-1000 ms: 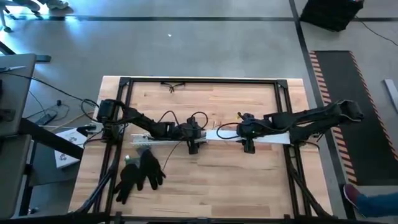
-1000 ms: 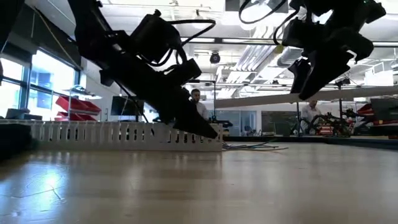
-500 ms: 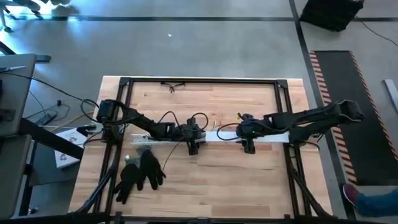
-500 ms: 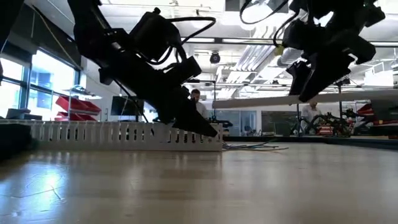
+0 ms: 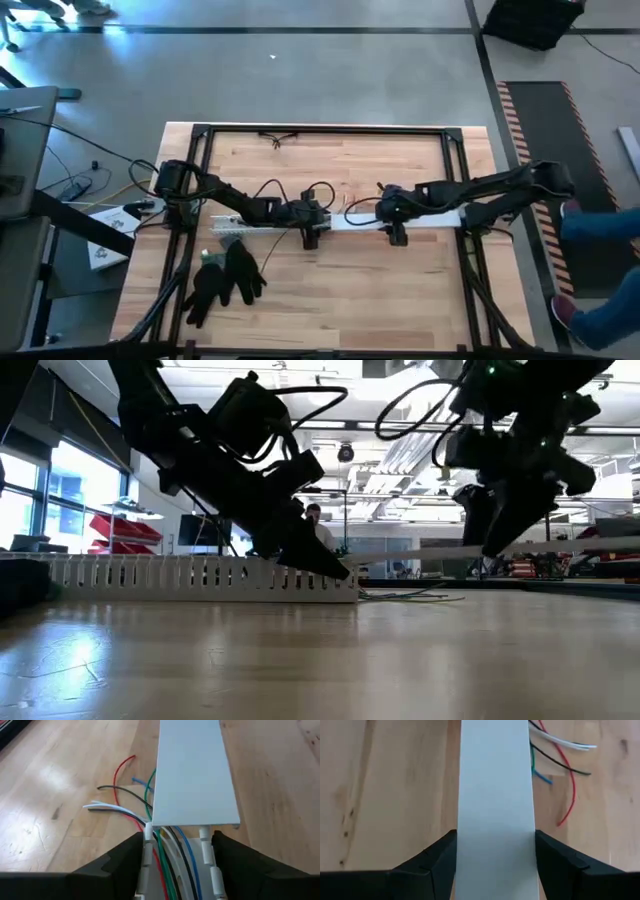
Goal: Ziptie cables
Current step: Close the white cable duct
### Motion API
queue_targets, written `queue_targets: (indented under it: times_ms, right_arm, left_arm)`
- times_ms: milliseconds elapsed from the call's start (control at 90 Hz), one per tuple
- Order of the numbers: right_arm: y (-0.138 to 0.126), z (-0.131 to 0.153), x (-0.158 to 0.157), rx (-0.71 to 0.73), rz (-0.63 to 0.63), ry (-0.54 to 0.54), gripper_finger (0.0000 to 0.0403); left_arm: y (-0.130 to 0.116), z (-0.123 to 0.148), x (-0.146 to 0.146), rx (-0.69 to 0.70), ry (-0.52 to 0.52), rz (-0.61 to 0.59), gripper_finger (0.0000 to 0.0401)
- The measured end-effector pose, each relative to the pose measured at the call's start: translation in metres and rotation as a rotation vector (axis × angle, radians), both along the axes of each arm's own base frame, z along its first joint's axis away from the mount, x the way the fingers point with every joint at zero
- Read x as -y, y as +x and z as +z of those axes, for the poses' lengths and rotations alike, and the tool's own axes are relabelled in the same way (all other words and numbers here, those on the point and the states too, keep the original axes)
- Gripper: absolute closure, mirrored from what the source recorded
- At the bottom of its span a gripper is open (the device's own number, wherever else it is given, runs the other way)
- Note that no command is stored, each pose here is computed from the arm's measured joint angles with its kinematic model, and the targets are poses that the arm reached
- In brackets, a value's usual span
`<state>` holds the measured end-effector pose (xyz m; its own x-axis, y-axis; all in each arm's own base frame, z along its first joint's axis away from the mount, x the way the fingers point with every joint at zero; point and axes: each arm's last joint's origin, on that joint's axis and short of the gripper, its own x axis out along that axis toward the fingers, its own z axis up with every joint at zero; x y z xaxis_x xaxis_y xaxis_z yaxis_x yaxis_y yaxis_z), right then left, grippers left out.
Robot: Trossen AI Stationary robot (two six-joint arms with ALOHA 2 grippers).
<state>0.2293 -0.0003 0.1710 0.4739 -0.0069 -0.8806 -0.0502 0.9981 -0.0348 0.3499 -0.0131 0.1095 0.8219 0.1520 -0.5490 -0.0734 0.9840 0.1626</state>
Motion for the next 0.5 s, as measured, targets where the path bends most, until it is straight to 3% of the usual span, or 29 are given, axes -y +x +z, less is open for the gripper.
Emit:
queue_targets:
  times_ms: [500]
  right_arm:
    - [-0.009, 0.006, 0.001, -0.042, -0.038, -0.034, 0.0199]
  left_arm:
    - [0.000, -0.001, 0.000, -0.007, -0.002, -0.005, 0.0194]
